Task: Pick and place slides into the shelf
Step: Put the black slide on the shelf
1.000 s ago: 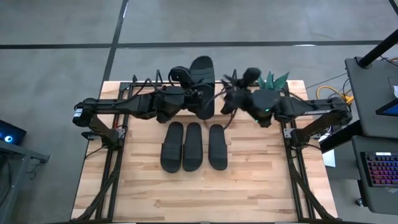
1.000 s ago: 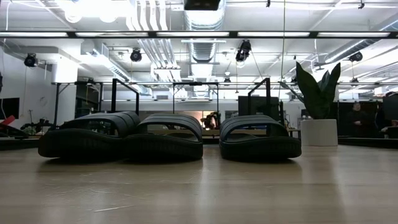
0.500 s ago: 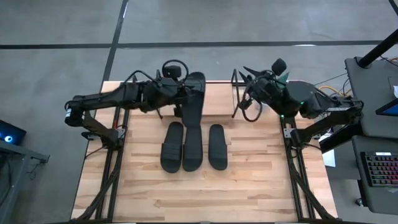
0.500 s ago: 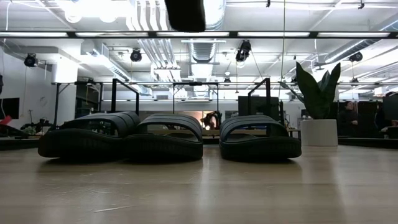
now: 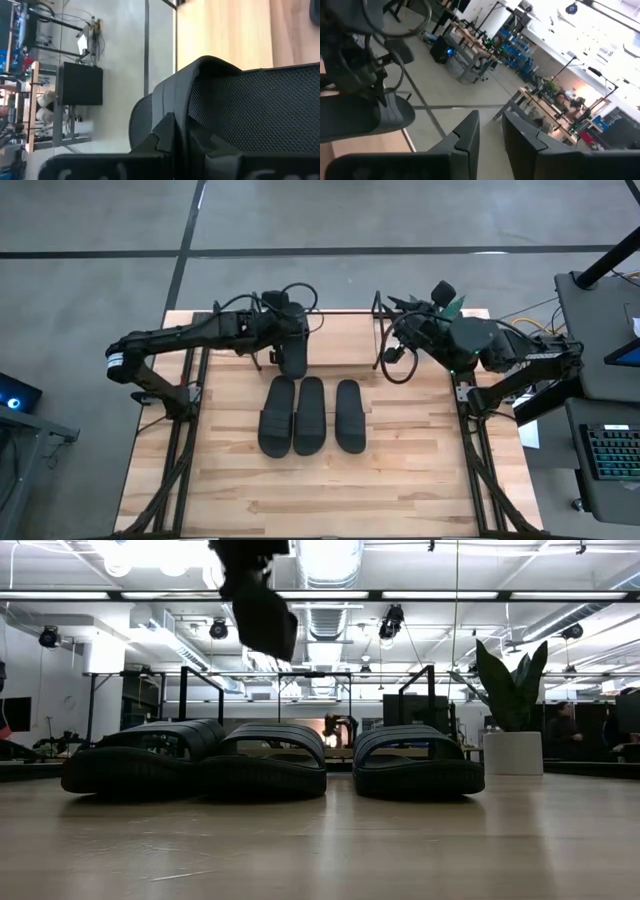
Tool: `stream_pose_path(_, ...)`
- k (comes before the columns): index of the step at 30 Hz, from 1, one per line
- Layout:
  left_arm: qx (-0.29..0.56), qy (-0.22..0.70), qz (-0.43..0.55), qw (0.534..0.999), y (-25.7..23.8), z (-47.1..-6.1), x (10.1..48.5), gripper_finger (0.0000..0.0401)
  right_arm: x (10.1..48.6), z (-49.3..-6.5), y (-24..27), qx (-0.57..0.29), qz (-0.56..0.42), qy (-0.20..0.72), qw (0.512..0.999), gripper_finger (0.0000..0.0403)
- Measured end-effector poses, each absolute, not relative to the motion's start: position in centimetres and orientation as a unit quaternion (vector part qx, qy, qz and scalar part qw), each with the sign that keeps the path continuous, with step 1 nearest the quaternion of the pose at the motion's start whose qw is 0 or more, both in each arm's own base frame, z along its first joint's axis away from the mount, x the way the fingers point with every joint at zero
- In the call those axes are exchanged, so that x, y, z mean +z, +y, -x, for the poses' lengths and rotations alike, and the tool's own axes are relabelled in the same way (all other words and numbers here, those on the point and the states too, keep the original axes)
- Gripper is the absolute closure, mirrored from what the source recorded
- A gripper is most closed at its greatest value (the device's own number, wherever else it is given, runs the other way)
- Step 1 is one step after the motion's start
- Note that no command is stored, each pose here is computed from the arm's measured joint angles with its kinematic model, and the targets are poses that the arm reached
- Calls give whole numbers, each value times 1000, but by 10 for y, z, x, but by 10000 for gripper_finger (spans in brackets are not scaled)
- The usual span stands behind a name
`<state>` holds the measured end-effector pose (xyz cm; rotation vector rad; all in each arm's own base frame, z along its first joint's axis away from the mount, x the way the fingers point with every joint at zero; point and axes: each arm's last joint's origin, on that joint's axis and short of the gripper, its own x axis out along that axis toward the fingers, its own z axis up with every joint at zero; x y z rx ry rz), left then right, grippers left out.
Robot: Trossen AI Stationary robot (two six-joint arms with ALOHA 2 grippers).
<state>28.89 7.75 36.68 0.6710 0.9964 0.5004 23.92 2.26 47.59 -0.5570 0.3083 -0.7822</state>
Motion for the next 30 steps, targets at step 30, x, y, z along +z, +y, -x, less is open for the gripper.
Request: stream_pose_path(30, 235, 444, -349, 791, 124, -248, 252, 401, 473, -239, 22, -373, 263, 155, 876, 342)
